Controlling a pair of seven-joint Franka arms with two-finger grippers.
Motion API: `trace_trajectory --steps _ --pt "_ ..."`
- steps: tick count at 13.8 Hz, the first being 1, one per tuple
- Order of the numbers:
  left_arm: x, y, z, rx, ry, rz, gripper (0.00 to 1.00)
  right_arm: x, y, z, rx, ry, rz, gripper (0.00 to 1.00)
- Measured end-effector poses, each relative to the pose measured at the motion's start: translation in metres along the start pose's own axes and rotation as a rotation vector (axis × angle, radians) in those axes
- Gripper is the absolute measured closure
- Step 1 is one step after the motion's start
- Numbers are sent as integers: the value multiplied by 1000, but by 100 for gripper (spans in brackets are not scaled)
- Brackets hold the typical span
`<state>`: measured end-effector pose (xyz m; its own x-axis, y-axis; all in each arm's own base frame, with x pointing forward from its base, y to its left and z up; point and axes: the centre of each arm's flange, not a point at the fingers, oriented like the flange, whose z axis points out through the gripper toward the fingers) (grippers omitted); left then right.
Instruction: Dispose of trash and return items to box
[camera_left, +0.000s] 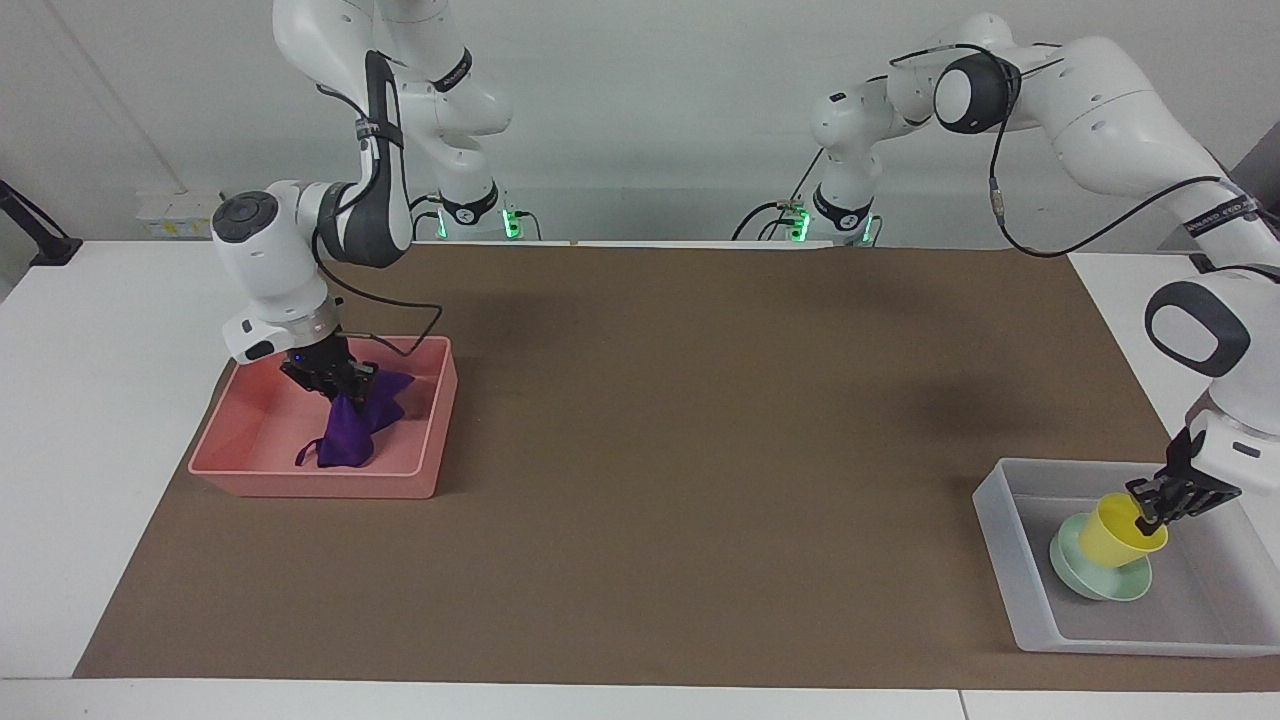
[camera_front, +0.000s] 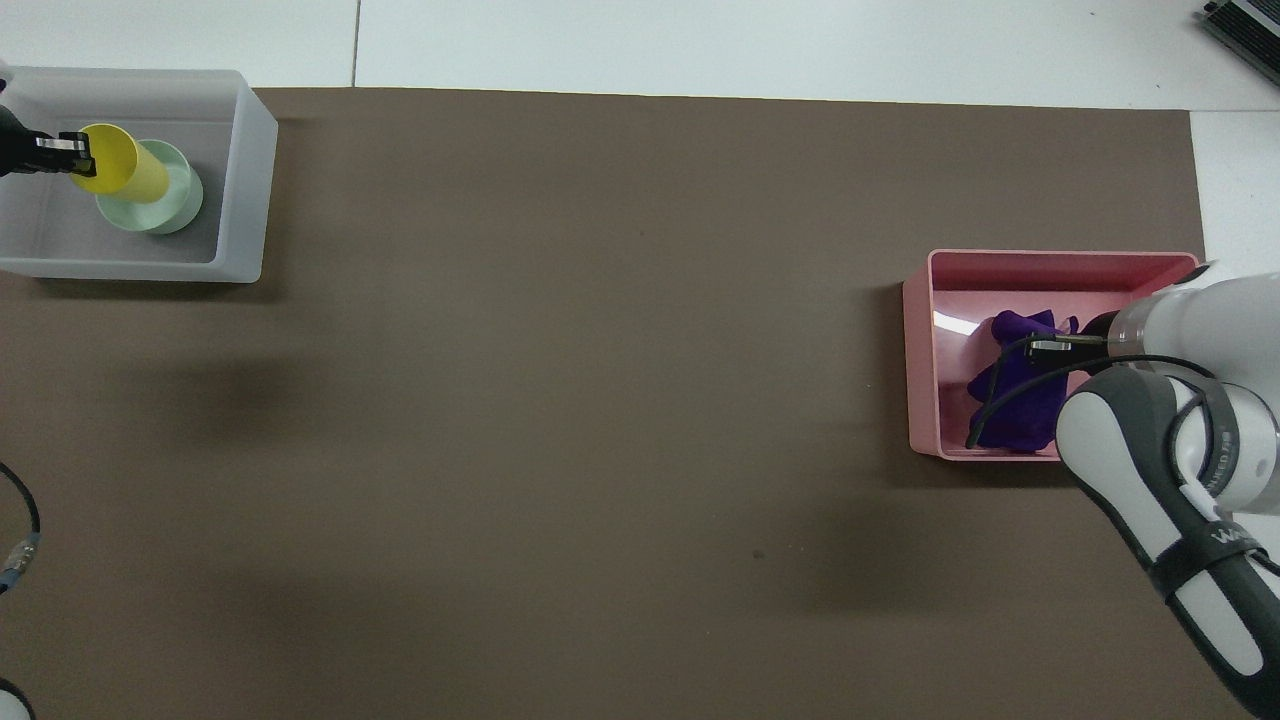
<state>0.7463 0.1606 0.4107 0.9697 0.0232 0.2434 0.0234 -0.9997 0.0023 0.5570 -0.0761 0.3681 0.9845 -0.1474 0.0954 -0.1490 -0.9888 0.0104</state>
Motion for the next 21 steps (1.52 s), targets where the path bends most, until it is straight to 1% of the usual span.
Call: trace_trajectory --steps 1,3,4,5,7,9,11,13,14,16,17,18,21 --pt "-1 -6 3 0 2 -6 97 1 -1 -1 0 3 -2 41" --pt "-2 -12 9 -8 3 -16 97 3 -5 -9 2 12 -9 21" --pt "-2 -12 11 -15 8 -21 97 5 -7 -17 3 10 -12 9" --pt "-2 -11 14 -19 15 -24 97 8 -9 -29 4 5 -16 1" --pt "-5 -9 25 -20 27 -24 97 15 -14 -62 6 5 -25 0" --pt "-11 -6 39 -23 23 -23 97 16 -21 -93 10 15 -38 0" --pt "-15 -5 46 -23 24 -23 97 12 -27 -112 12 15 -43 0" --pt "-18 -4 50 -21 31 -23 97 8 -40 -125 15 7 -11 0" --pt "-18 -3 48 -21 33 -22 92 7 -48 -132 15 -2 4 0" --pt "-19 -2 47 -22 30 -20 65 8 -64 -153 14 -19 18 0" --pt "-19 -2 46 -22 29 -18 55 8 -69 -164 14 -24 20 0" --pt "-19 -2 43 -22 28 -11 41 8 -75 -177 13 -29 19 0" --pt "-15 7 14 -20 45 51 7 8 -76 -221 12 -38 19 0"
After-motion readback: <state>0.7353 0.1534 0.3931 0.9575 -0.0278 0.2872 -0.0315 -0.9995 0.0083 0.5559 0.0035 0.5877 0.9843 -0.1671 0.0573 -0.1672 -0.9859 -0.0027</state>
